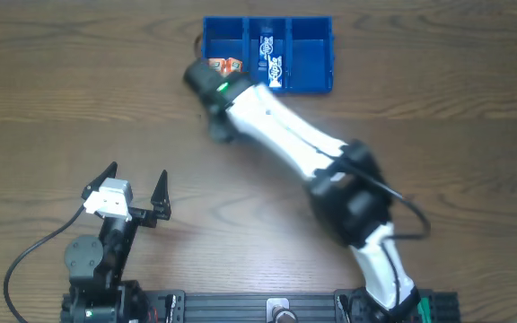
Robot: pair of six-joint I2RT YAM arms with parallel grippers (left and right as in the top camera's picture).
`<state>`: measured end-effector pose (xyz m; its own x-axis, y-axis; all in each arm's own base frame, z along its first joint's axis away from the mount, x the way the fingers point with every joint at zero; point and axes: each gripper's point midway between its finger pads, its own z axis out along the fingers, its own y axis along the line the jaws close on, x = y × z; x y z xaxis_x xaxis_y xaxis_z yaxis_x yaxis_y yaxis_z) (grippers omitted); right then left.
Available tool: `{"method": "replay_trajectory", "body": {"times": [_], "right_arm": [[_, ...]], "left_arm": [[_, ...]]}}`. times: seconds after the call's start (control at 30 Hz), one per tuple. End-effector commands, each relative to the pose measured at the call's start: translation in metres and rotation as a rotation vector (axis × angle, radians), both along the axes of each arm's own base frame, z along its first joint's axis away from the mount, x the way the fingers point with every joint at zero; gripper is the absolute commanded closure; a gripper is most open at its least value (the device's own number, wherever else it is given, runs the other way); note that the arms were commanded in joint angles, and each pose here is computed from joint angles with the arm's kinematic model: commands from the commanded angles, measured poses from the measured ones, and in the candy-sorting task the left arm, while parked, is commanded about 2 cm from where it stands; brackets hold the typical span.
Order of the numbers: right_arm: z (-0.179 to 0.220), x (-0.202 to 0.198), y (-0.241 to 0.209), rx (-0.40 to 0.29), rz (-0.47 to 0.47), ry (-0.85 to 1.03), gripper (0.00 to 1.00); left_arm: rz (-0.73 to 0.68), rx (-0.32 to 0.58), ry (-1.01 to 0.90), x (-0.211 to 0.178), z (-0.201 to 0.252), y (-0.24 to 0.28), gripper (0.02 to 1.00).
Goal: Sort Candies Into Trays
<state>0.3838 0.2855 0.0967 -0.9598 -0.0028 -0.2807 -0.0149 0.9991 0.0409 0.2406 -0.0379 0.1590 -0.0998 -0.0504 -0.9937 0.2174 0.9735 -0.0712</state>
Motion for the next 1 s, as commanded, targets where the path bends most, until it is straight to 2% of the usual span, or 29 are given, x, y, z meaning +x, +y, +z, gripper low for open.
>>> {"method": "replay_trajectory", "body": {"times": [0.03,0.1,0.2,0.3,0.53,0.63,1.0], "right_arm": [[0.097,0.072,-0.085,-0.062,-0.078,-0.303,0.816],[0.102,0.092,-0.111,-0.112,-0.096,-0.352,0.814],[0.101,0.112,-0.133,-0.134,-0.099,-0.379,0.812],[0.087,0.120,-0.145,-0.102,-0.100,-0.340,0.812],[0.044,0.136,-0.158,-0.102,-0.125,-0.277,0.812],[0.037,0.138,-0.154,-0.081,-0.116,-0.266,0.814],[0.022,0.140,-0.158,-0.078,-0.121,-0.237,0.814]], "left_arm": [[-0.012,-0.003,0.044,-0.001,-0.016,-0.002,0.020],[-0.012,-0.003,0.044,-0.001,-0.016,-0.002,0.020],[-0.012,-0.003,0.044,-0.001,-0.016,-0.002,0.023],[-0.012,-0.003,0.044,-0.001,-0.016,-0.002,0.023],[-0.012,-0.003,0.044,-0.001,-0.016,-0.002,0.020],[-0.012,-0.003,0.044,-0.001,-0.016,-0.002,0.020],[-0.012,-0.003,0.044,-0.001,-0.016,-0.002,0.020]]}}
